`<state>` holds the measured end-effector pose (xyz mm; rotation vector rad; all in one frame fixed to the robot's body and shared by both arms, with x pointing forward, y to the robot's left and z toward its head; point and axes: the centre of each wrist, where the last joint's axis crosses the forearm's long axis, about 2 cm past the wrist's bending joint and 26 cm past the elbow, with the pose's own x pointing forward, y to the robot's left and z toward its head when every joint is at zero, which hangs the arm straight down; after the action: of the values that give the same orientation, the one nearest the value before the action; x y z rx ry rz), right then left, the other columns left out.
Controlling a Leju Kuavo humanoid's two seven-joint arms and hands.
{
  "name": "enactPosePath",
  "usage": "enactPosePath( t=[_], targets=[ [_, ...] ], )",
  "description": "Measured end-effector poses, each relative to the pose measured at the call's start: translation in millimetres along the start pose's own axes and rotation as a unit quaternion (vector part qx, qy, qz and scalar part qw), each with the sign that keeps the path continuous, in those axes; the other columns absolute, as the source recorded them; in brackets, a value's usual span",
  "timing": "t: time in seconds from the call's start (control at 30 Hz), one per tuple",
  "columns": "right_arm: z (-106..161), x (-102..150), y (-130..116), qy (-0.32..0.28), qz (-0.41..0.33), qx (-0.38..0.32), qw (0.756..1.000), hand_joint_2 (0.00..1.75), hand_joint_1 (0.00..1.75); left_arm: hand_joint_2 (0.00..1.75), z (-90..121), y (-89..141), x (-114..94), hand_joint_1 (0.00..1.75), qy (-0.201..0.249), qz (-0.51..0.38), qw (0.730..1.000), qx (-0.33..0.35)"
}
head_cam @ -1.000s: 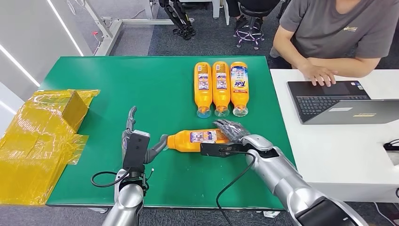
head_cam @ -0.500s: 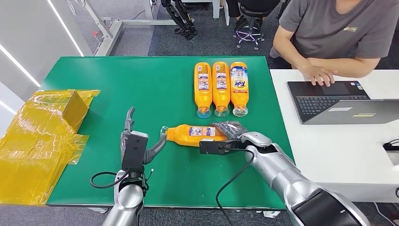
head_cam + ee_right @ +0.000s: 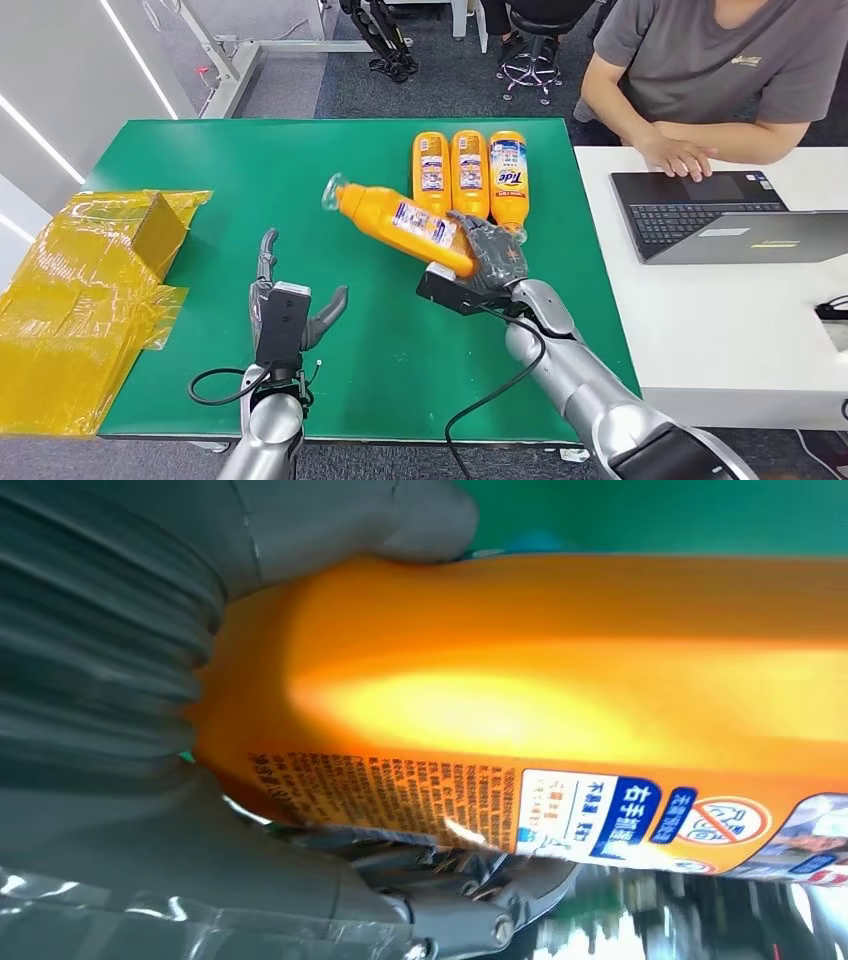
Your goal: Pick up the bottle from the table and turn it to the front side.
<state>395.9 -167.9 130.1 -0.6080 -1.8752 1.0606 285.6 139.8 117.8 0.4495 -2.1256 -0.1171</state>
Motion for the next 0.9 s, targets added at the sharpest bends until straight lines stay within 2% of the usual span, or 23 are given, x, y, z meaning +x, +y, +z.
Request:
enactPosePath(
  t=[0.17,0.33,0.57,0.8,0.9],
  targets=[
    [17.8,7.4,7.5,-0.003,-0.071,-0.138,0.988,1.75,1.75,1.75,-0.1,0.4,-0.4,0.00,0.000,0.003,1.000,0.013],
    [41.6,13.0,21.1,-0.011,-0.115,-0.194,0.974,1.75,1.75,1.75,-0.3,-2.3,1.4,0.00,0.007,0.028,0.999,0.023],
    [50.7,19.2,29.3,-0.002,-0.152,-0.194,0.969,1.75,1.75,1.75,0.2,-10.7,4.1,0.00,0.042,0.170,0.984,-0.018],
    [50.4,24.4,33.6,-0.022,-0.163,-0.155,0.974,1.75,1.75,1.75,-0.8,-19.3,10.6,0.00,0.055,0.327,0.939,-0.091],
    [49.0,29.3,36.3,-0.035,-0.158,-0.125,0.979,1.75,1.75,1.75,-4.5,-23.5,15.3,0.00,0.051,0.367,0.922,-0.115]
  ],
)
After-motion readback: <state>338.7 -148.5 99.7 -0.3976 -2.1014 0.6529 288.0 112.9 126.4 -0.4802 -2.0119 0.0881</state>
